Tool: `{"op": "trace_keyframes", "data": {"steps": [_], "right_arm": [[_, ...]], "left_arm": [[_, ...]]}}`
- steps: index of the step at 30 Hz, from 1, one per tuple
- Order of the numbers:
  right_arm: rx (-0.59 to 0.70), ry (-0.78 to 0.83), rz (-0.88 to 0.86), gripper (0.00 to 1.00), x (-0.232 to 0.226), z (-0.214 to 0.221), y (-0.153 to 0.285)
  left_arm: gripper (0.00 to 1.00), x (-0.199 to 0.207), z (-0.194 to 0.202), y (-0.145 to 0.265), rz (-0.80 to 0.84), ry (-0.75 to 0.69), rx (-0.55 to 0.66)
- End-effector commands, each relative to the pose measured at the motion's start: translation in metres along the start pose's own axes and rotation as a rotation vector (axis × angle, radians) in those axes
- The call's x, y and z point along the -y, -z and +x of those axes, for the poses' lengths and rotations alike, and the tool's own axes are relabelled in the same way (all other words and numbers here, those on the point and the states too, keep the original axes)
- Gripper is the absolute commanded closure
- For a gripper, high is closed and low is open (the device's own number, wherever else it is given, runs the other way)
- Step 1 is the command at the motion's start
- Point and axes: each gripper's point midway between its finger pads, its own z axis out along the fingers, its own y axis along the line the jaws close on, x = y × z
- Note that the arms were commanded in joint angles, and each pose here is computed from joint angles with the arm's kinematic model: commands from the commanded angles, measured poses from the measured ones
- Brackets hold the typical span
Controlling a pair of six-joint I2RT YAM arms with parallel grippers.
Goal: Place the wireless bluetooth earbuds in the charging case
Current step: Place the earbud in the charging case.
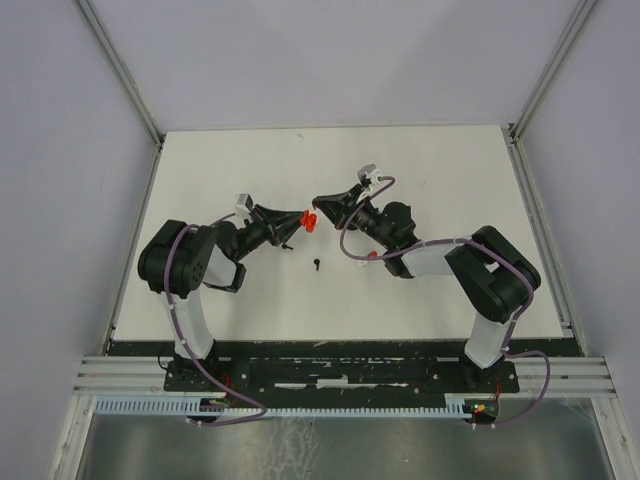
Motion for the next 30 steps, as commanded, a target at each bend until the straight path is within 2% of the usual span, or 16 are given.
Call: {"op": "trace_keyframes", "data": {"steps": [1,30], "right_arm": [[0.035,0.017,-0.044,0.98,-0.009,-0.008,0.003],[-0.008,-0.019,-0.075,0.98,-0.016,0.020,0.005]], "left_arm": [[0.97,0.053,0.008,0.001,0.193,-0.095,-0.027],[0.97,0.070,0.016,0.000,0.233,-0.119,-0.062]]}}
